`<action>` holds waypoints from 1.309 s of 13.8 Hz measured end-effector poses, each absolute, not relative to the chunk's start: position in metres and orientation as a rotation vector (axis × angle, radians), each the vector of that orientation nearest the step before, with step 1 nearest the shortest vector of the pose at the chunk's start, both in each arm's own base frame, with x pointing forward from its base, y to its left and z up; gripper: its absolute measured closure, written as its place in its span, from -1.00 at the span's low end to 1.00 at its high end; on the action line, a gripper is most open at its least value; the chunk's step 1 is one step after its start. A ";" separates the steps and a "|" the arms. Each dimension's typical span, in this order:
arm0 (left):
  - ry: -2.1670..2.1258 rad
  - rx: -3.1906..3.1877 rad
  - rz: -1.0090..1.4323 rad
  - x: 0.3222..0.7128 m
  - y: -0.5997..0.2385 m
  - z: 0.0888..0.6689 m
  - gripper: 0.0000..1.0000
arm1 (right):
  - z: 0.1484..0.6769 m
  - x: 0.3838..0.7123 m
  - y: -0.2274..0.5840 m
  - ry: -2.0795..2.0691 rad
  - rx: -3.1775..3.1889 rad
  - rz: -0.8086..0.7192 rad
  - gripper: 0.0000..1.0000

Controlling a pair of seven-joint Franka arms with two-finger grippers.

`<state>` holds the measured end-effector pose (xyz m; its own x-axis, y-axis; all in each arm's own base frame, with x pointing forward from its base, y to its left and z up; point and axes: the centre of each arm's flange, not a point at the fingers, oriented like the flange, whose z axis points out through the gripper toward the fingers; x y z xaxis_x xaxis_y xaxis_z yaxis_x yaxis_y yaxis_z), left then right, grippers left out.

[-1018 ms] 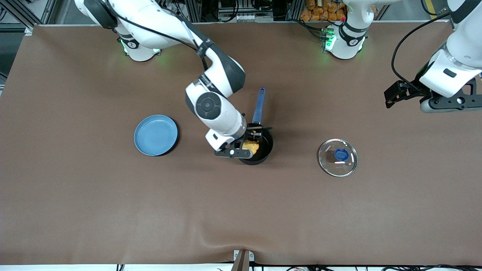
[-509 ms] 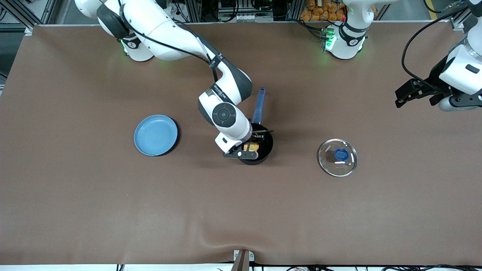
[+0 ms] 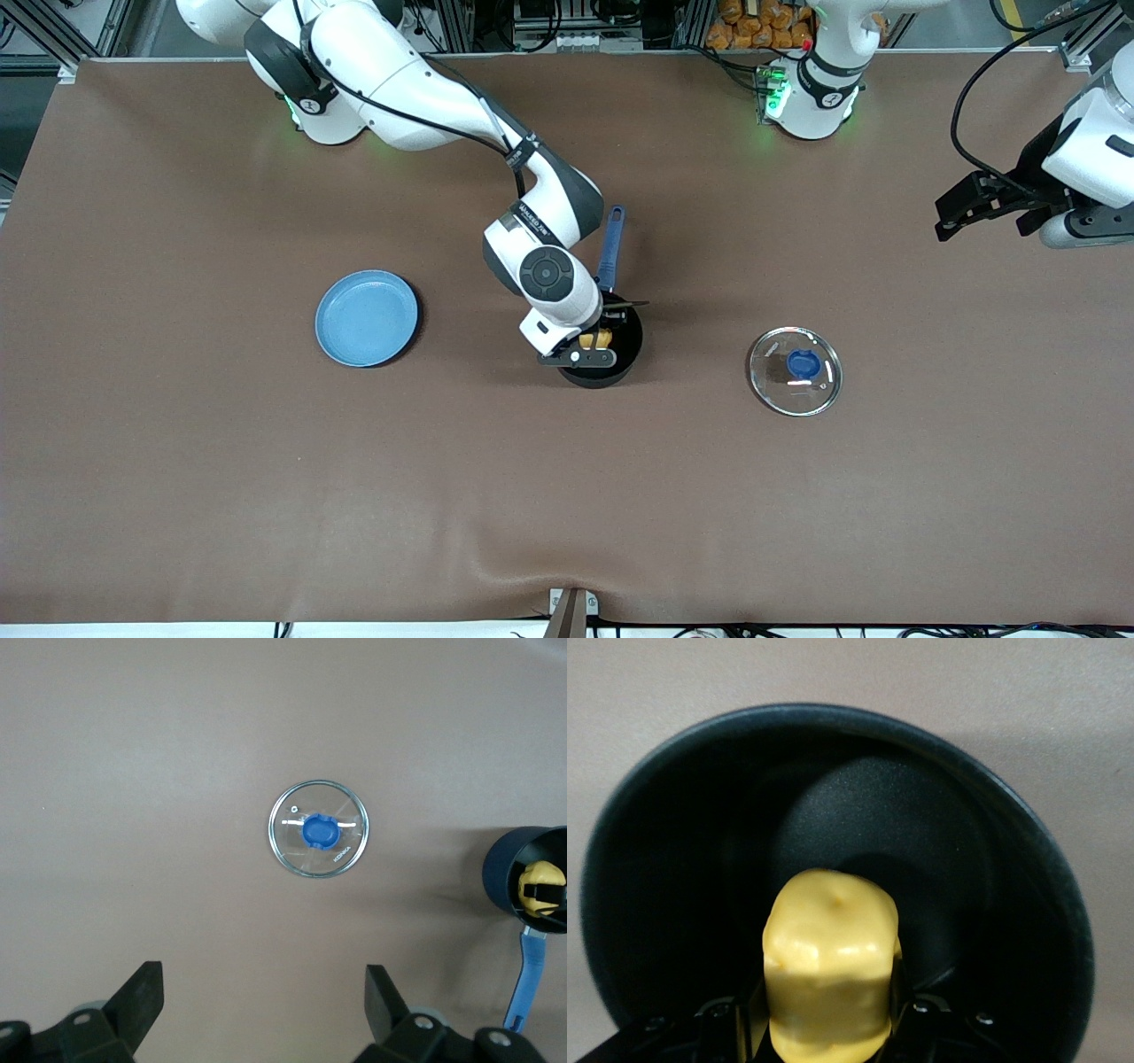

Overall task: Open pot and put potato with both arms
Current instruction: 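Lower the potato into the pot and open the right gripper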

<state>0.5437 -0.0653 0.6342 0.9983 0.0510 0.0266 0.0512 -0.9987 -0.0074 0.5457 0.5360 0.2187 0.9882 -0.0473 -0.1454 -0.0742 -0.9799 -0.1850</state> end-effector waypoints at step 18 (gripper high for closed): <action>-0.037 -3.196 -0.012 0.554 -0.032 0.616 -1.00 | 0.319 0.578 0.530 0.080 -2.922 0.103 -1.00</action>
<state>0.5540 -0.0319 0.6155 0.9997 0.0233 0.0071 0.0229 -0.9982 0.0547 0.5781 0.5302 0.3189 0.9960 -0.0465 -0.0757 -0.0617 -0.9752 -0.2126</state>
